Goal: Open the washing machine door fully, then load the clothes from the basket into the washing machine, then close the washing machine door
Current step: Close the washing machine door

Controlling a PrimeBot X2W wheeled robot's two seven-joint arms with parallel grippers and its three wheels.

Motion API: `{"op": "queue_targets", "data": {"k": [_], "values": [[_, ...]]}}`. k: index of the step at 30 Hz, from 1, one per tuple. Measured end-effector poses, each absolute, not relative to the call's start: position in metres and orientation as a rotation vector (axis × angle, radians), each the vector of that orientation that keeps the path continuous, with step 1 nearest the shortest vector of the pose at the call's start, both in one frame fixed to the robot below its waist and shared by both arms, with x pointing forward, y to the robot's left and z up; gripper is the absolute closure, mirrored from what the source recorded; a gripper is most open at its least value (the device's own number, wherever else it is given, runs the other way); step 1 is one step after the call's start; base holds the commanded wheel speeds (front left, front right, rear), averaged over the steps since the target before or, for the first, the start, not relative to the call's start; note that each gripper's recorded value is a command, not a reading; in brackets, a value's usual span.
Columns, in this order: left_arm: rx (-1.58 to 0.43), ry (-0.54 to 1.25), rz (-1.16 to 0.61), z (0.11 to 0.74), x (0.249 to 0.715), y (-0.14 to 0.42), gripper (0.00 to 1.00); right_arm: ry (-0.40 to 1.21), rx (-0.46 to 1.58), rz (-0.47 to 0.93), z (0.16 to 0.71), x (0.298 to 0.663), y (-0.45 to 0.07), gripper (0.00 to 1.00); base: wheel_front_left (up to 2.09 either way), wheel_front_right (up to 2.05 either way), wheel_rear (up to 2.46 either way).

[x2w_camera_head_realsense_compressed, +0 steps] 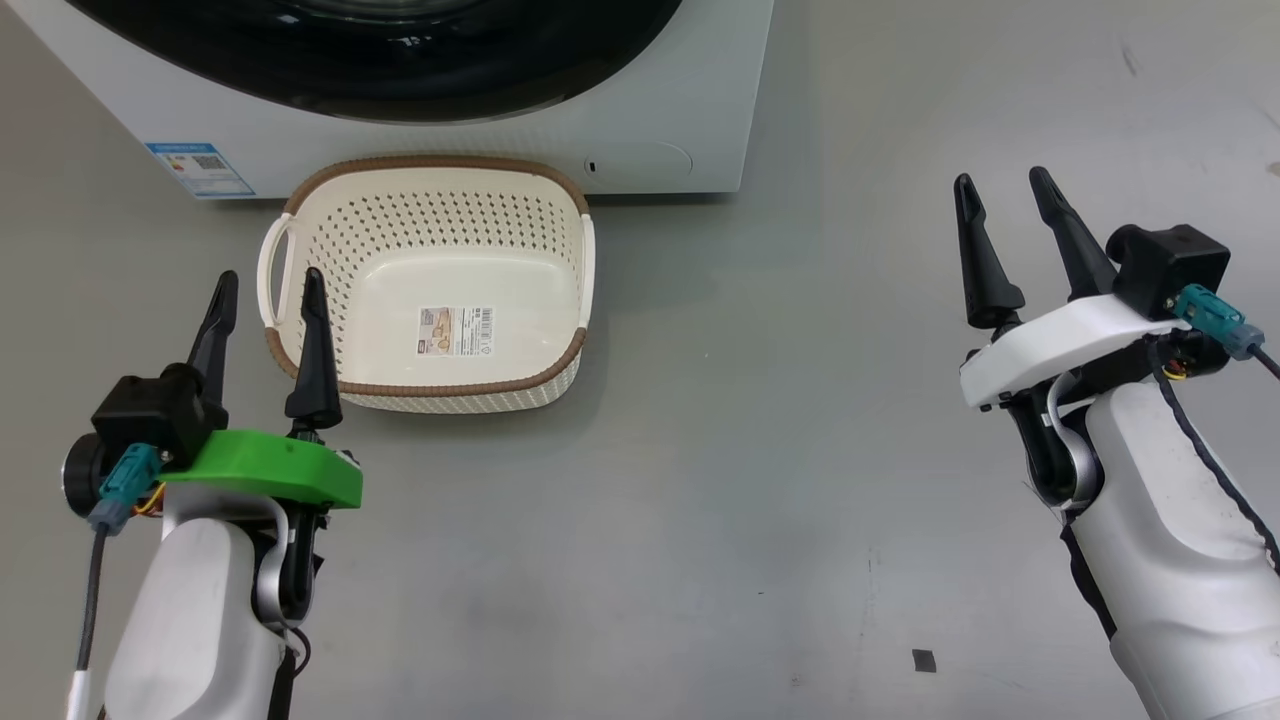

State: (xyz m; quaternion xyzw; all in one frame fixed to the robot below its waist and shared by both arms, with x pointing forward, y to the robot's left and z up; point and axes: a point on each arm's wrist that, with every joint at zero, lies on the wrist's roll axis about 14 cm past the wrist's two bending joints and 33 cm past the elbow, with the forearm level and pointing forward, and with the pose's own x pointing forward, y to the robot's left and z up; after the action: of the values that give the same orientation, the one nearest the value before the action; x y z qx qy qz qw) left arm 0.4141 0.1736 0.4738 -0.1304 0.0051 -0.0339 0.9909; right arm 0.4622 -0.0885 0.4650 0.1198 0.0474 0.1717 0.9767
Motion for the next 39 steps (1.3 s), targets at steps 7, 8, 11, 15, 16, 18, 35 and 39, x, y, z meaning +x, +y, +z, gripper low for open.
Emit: {"op": "queue_targets", "data": {"k": [7, 8, 11, 15, 16, 18, 35, 39], "values": [[-0.240, 0.016, -0.046, 0.473, 0.402, 0.181, 0.00, 0.087, 0.250, 0.279, 0.467, 0.434, -0.106, 0.00, 0.00, 0.00, 0.00], [-0.236, 0.020, -0.047, 0.472, 0.400, 0.181, 0.00, 0.087, 0.255, 0.263, 0.467, 0.430, -0.110, 0.00, 0.00, 0.00, 0.00], [-0.223, 0.029, -0.055, 0.470, 0.394, 0.179, 0.00, 0.092, 0.260, 0.233, 0.465, 0.419, -0.119, 0.00, 0.00, 0.00, 0.00], [-0.216, 0.040, -0.060, 0.467, 0.386, 0.177, 0.00, 0.096, 0.267, 0.212, 0.463, 0.404, -0.123, 0.00, 0.00, 0.00, 0.00], [-0.214, 0.042, -0.061, 0.467, 0.384, 0.177, 0.00, 0.094, 0.264, 0.210, 0.463, 0.402, -0.124, 0.00, 0.00, 0.00, 0.00], [-0.210, 0.044, -0.063, 0.466, 0.381, 0.177, 0.00, 0.081, 0.250, 0.203, 0.467, 0.400, -0.126, 0.00, 0.00, 0.00, 0.00], [-0.200, 0.023, -0.024, 0.472, 0.373, 0.190, 0.00, 0.044, 0.211, 0.205, 0.477, 0.390, -0.128, 0.00, 0.00, 0.00, 0.00], [-0.199, 0.017, -0.016, 0.474, 0.372, 0.192, 0.00, 0.049, 0.213, 0.209, 0.475, 0.386, -0.125, 0.00, 0.00, 0.00, 0.00]]}}
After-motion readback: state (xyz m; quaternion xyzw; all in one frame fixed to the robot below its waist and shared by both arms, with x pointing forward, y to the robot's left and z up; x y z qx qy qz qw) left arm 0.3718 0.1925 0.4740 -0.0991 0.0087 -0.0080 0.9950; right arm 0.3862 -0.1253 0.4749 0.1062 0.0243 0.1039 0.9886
